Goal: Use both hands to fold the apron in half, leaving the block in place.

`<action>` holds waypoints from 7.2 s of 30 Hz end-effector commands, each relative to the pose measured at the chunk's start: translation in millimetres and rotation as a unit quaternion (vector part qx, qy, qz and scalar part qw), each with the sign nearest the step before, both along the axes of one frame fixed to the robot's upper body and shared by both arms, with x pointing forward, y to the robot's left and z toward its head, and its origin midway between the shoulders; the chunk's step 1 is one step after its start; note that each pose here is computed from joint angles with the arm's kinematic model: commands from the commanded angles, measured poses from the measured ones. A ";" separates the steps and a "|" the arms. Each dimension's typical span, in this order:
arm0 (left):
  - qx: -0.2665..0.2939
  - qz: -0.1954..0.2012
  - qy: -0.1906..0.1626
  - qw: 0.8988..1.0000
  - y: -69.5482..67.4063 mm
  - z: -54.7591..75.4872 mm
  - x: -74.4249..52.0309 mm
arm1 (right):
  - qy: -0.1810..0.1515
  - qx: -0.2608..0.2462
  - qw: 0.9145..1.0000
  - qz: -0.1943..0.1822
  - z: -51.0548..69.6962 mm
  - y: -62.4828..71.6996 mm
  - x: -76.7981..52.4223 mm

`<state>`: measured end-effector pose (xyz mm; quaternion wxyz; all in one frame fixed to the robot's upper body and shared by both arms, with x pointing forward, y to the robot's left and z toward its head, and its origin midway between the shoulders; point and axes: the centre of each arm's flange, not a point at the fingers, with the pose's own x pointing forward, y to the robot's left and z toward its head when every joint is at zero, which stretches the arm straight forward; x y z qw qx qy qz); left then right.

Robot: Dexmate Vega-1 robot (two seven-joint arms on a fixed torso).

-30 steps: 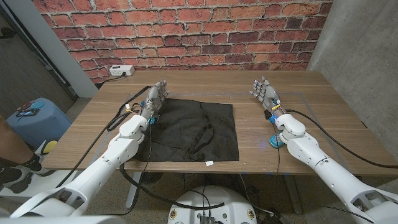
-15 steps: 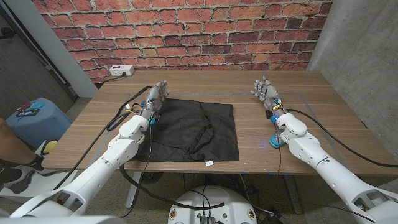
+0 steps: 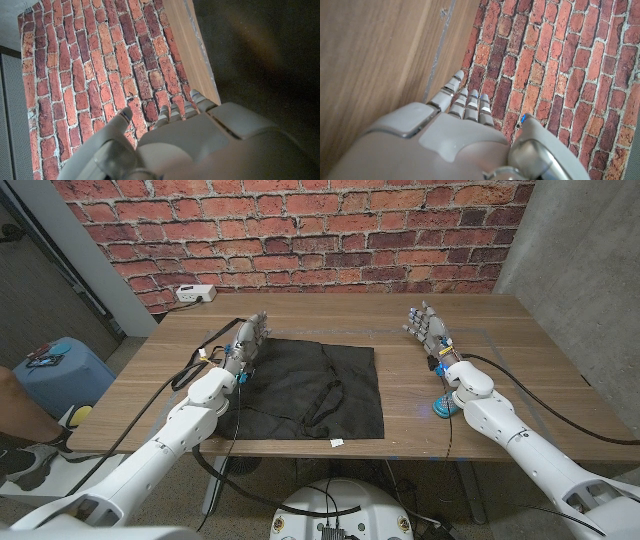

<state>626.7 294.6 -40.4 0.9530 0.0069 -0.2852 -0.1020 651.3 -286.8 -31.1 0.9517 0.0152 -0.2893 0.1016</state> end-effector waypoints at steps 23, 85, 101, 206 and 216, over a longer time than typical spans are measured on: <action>0.110 0.015 -0.001 0.994 27.2 1.8 -60.5 | 0.002 -0.016 1.000 0.010 2.8 5.7 3.9; 0.322 0.184 0.021 0.928 42.0 -36.5 -152.8 | 0.005 -0.051 0.998 0.032 14.3 4.4 32.7; 0.380 0.206 0.045 0.901 50.7 -46.0 -180.5 | -0.007 -0.071 0.997 0.032 21.3 11.2 21.8; 0.616 0.385 0.039 0.687 65.4 -105.8 -225.8 | 0.005 -0.243 0.964 -0.109 18.0 49.1 -11.5; 0.619 0.376 0.043 0.689 64.8 -110.2 -218.0 | 0.001 -0.259 0.956 -0.135 24.8 51.5 -21.0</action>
